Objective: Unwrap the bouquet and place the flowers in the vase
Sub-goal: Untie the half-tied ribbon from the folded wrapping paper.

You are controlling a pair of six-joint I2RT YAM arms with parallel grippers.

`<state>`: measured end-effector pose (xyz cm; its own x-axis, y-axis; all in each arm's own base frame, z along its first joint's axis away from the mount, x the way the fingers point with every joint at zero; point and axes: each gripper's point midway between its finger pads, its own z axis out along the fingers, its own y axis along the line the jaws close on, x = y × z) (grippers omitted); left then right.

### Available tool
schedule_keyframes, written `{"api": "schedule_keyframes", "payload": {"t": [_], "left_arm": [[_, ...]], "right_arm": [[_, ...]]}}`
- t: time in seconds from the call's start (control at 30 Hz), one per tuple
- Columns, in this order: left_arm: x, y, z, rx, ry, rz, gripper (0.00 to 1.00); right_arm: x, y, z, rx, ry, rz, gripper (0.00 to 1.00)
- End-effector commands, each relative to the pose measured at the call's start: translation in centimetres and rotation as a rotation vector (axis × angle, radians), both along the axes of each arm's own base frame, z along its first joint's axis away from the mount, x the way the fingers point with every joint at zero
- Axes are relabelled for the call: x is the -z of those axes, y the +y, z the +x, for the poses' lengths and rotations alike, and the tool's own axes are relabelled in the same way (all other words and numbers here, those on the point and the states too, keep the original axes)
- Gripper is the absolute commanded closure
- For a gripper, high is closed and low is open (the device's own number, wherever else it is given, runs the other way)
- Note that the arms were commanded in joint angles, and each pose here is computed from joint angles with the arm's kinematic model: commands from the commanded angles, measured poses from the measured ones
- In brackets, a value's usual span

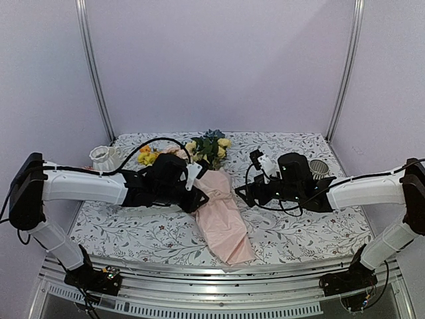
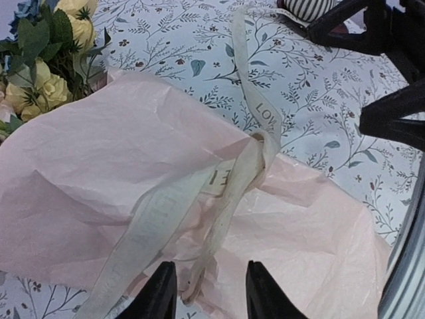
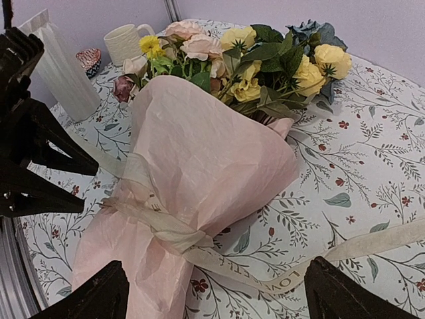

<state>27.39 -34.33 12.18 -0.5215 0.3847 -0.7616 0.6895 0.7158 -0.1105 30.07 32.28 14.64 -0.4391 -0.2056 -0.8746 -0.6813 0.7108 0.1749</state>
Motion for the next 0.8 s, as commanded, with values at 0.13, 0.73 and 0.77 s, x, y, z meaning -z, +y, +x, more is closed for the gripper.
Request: {"api": "schedule_keyframes", "payload": {"t": [0.13,0.73,0.77], "left_arm": [[0.8,-1.5,0.2,0.035,-0.008,0.039,0.56],[2.9,-1.4,1.0,0.001,0.009,0.100,0.57],[3.1,-1.4,1.1,-0.003,0.010,0.105,0.57]], "right_arm": [[-0.5,0.2,0.4,-0.001,-0.005,0.020,0.06],[-0.6,0.1,0.5,0.005,-0.002,0.025,0.06],[-0.5,0.1,0.4,0.005,0.000,0.025,0.06]]}}
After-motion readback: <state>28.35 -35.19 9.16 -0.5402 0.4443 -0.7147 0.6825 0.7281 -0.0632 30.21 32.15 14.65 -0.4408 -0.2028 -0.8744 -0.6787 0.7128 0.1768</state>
